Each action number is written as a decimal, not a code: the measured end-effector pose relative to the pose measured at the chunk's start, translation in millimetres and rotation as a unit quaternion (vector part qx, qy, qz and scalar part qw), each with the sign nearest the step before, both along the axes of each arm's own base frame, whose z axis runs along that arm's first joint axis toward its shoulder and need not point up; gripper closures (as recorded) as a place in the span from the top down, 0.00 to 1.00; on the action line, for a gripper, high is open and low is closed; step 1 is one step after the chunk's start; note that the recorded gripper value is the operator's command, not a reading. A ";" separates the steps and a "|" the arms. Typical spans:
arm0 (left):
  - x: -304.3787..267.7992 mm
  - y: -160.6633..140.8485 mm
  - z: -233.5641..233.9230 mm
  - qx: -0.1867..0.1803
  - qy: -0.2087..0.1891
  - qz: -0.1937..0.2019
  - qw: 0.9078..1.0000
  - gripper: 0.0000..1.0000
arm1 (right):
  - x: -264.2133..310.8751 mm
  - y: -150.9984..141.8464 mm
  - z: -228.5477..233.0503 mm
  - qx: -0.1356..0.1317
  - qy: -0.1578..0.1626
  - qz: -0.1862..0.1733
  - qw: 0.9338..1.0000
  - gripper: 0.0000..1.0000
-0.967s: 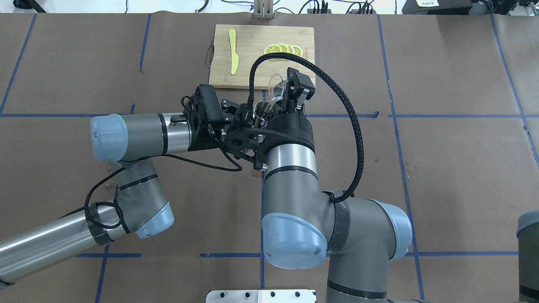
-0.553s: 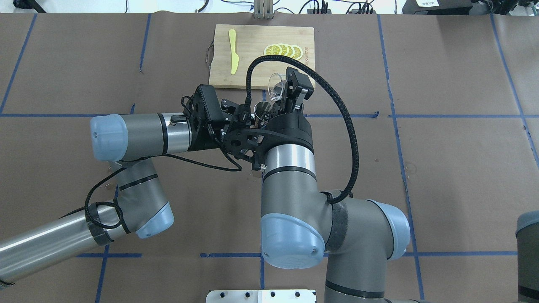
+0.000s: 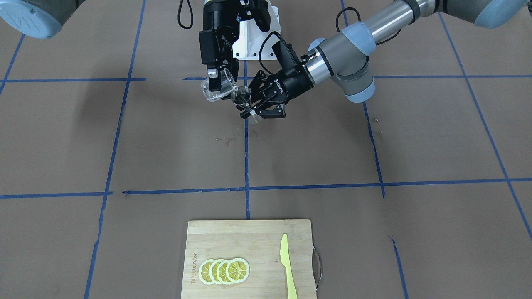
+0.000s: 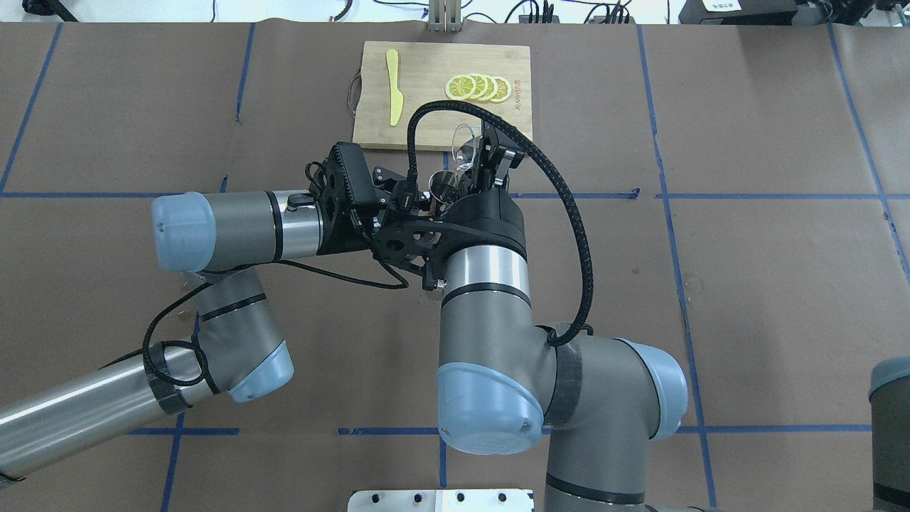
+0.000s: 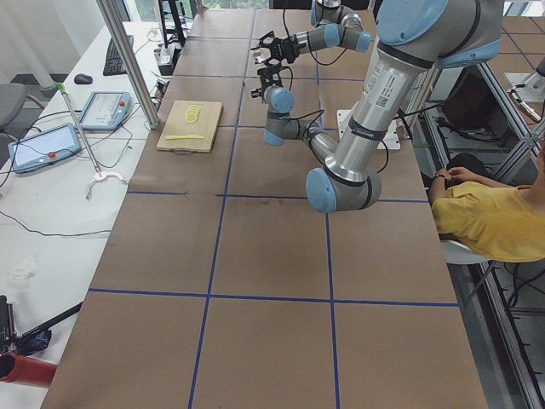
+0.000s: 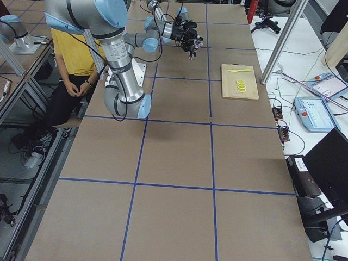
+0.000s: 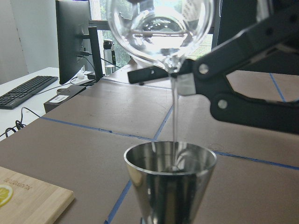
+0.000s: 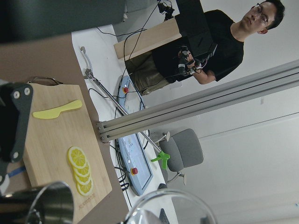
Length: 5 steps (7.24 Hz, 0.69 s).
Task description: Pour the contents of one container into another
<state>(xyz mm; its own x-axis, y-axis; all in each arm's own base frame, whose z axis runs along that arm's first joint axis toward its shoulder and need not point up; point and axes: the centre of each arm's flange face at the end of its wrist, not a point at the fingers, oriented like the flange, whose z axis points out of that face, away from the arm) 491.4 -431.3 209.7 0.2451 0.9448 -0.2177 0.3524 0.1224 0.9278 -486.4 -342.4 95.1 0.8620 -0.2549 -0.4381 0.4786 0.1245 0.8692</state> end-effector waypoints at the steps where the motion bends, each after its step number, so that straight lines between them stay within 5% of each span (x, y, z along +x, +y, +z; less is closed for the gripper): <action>1: 0.0 0.0 0.0 0.000 0.000 0.000 1.000 0.00 | -0.1 0.1 0.0 0.001 0.002 0.000 1.000 0.00; 3: -0.2 -0.2 0.0 0.000 0.000 0.000 1.000 0.00 | 3.9 1.5 -4.8 0.002 -0.015 -0.001 1.000 0.00; 5: 0.1 0.1 0.0 0.000 0.000 0.000 1.000 0.00 | 8.0 5.9 -10.8 -0.005 -0.096 0.004 0.995 0.00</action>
<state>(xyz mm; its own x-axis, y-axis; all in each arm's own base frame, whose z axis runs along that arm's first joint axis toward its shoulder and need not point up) 491.5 -431.2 209.7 0.2448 0.9448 -0.2177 0.3523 0.1225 0.9278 -478.4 -336.5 84.3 0.9316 -0.2510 -0.2630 0.3030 0.1366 0.9431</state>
